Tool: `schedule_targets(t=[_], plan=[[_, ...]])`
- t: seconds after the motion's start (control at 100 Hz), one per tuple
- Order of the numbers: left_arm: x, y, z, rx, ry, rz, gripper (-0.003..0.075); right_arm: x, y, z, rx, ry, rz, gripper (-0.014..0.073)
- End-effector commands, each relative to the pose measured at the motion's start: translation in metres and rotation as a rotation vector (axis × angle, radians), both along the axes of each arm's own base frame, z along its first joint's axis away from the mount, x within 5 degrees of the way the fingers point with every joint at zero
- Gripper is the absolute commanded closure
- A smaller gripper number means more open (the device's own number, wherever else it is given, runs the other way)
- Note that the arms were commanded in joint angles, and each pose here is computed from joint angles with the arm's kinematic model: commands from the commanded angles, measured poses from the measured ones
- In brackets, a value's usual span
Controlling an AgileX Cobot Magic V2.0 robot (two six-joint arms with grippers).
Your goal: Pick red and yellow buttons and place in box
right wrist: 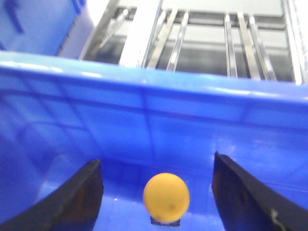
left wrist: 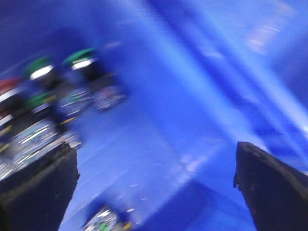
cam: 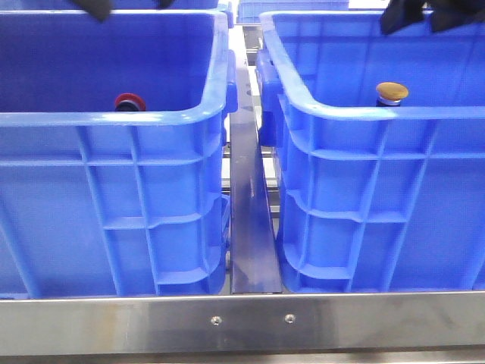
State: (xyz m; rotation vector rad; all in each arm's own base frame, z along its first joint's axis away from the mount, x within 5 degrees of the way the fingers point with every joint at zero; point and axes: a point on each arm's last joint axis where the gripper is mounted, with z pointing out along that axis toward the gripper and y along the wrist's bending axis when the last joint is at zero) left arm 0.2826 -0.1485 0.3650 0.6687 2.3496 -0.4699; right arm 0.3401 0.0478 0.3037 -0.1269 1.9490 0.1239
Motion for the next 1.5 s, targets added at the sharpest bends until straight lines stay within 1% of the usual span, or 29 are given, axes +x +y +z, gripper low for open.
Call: schedule_targets(t=[0.0, 0.08, 0.13, 0.32, 0.47, 0.58, 0.68, 0.82, 1.08, 1.27, 1.34, 1.38, 1.43, 1.49], plan=[[0.001, 0.01, 0.023, -0.068, -0.071, 0.157, 0.011, -0.017, -0.004, 0.032, -0.002, -0.103, -0.014, 0.0085], [0.012, 0.017, 0.013, -0.018, -0.051, 0.288, 0.011, -0.024, -0.004, 0.04, 0.004, -0.122, -0.004, 0.0085], [0.018, 0.019, 0.007, 0.003, -0.04, 0.339, 0.011, -0.028, -0.004, 0.044, 0.01, -0.131, 0.009, 0.0085], [0.043, 0.016, -0.024, 0.062, 0.005, 0.431, 0.011, -0.032, -0.001, 0.047, 0.02, -0.129, 0.043, 0.0085], [0.06, 0.008, -0.047, 0.064, 0.019, 0.428, 0.0111, -0.033, 0.002, 0.046, 0.028, -0.114, 0.072, 0.0085], [0.069, 0.002, -0.055, 0.034, 0.001, 0.425, 0.0111, -0.033, 0.002, 0.046, 0.029, -0.11, 0.079, 0.0085], [0.076, -0.001, -0.064, 0.03, -0.004, 0.422, 0.0111, -0.033, 0.002, 0.046, 0.029, -0.11, 0.079, 0.0085], [0.084, -0.003, -0.07, 0.016, -0.022, 0.421, 0.0111, -0.033, 0.002, 0.046, 0.029, -0.11, 0.079, 0.0085], [0.093, 0.0, -0.086, 0.035, 0.006, 0.436, 0.0113, -0.033, 0.002, 0.046, 0.029, -0.11, 0.079, 0.0085], [0.095, -0.001, -0.089, 0.035, 0.003, 0.434, 0.0117, -0.033, 0.002, 0.046, 0.029, -0.11, 0.079, 0.0085], [0.095, -0.001, -0.089, 0.036, -0.003, 0.433, 0.0148, -0.033, 0.002, 0.046, 0.029, -0.11, 0.079, 0.0085], [0.095, -0.001, -0.089, 0.035, -0.005, 0.433, 0.0185, -0.033, 0.002, 0.046, 0.029, -0.11, 0.079, 0.0085], [0.095, -0.001, -0.089, 0.035, -0.004, 0.433, 0.0246, -0.033, 0.002, 0.046, 0.029, -0.11, 0.079, 0.0085], [0.095, -0.001, -0.089, 0.035, -0.004, 0.433, 0.0346, -0.033, 0.002, 0.046, 0.029, -0.11, 0.079, 0.0085]])
